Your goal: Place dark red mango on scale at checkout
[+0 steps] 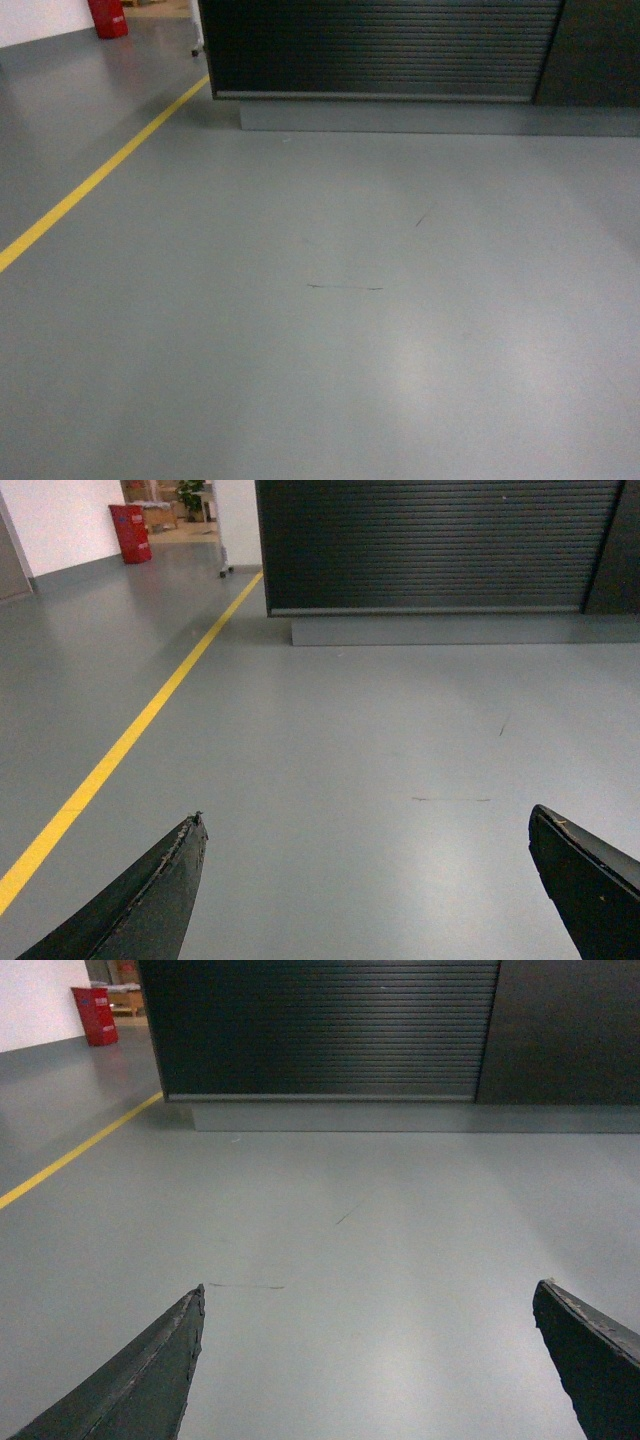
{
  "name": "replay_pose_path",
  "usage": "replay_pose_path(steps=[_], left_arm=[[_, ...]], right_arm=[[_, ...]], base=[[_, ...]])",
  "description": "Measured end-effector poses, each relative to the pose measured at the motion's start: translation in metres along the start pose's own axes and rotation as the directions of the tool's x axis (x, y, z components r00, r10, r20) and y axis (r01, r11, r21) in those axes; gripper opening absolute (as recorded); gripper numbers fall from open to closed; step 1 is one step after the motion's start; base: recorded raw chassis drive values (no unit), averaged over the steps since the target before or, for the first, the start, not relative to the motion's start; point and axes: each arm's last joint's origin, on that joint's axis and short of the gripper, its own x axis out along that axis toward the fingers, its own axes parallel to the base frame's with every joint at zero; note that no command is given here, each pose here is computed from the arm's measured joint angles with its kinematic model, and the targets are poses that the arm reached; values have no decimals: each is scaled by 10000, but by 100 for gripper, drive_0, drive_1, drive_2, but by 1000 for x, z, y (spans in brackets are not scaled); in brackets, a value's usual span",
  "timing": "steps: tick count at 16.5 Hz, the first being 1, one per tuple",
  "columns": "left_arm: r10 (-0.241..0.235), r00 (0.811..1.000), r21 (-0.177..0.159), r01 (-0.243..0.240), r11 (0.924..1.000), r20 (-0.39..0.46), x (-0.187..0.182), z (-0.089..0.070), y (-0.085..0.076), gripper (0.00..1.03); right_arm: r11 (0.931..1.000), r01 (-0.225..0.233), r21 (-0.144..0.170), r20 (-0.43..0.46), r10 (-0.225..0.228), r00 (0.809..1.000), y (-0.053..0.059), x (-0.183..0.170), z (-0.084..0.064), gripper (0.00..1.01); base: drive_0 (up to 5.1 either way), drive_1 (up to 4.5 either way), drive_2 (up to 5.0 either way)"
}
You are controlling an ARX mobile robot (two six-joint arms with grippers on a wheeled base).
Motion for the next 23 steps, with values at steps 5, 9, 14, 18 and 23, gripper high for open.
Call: replay_pose_path(steps=[5,9,14,18,23], left_arm=[[0,10000,4,0,10000,0,0,0,0,98],[0,10000,0,0,10000,8,0,0,0,98],[4,10000,0,-4,10000,-23,0,0,0,98],[-11,10000,4,11,10000,-4,0,0,0,98],[-8,10000,4,8,10000,27,0,0,0,98]], right_arm=[[10000,0,0,0,0,10000,0,0,0,98],[10000,0,0,4,0,10000,0,0,0,98],[10000,0,0,19,0,10000,0,0,0,98],[10000,0,0,-27,0,10000,0,0,0,98],[10000,0,0,-4,0,10000,0,0,0,98]], base=[[0,0,0],[-3,213,-218],[-9,421,-440],[1,431,-430],[8,439,-423]])
